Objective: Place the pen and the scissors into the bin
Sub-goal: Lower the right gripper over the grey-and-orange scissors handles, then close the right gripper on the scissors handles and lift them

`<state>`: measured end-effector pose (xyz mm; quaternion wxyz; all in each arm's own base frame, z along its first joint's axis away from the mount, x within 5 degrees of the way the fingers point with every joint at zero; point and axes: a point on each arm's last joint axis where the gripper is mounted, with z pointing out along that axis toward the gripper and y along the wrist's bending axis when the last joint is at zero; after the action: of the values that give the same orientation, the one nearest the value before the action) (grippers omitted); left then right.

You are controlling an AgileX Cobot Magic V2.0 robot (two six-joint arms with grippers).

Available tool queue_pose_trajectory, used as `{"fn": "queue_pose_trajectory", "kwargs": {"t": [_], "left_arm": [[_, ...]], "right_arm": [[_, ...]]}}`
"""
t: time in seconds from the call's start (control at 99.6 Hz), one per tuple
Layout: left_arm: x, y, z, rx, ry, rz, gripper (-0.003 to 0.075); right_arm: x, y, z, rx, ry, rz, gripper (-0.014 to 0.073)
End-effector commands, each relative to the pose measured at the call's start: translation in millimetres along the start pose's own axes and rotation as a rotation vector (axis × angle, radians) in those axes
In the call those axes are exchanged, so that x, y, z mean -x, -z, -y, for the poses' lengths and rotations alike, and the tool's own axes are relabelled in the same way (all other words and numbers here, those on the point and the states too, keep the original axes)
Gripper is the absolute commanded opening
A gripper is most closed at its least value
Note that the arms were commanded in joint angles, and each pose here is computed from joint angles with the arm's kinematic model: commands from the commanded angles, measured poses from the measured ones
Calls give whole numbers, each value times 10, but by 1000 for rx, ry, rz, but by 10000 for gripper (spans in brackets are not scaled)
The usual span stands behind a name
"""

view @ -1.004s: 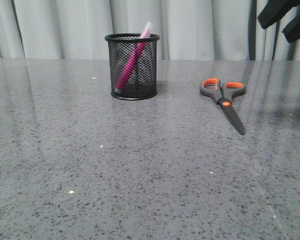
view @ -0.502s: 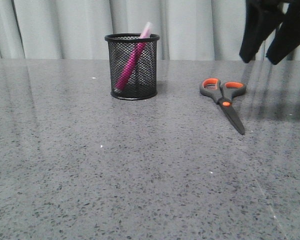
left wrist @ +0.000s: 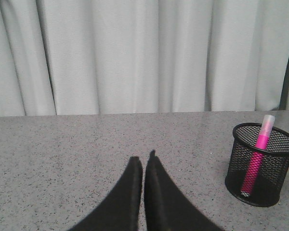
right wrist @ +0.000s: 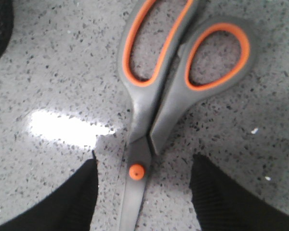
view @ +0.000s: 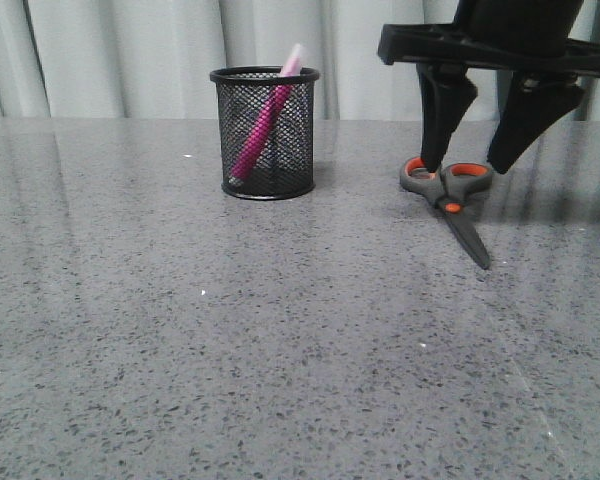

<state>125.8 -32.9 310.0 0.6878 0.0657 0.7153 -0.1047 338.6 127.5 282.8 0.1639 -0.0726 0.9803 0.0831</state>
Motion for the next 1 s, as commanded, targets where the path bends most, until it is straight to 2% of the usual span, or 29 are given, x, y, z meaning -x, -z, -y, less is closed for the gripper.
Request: {"fn": "queue_pose_trajectory", "kwargs": {"t": [0.0, 0.492, 0.783, 0.994], "left_arm": [[147, 9, -29, 35, 14, 83, -22], [149, 9, -30, 36, 14, 85, -22], [149, 9, -30, 36, 14, 85, -22], [149, 9, -30, 36, 14, 85, -22]], "right_arm": [[91, 190, -30, 8, 0, 76, 385], [183, -134, 10, -43, -6, 21, 384], [209, -163, -89, -29, 21, 63, 384], [202, -192, -112, -58, 50, 61, 383]]}}
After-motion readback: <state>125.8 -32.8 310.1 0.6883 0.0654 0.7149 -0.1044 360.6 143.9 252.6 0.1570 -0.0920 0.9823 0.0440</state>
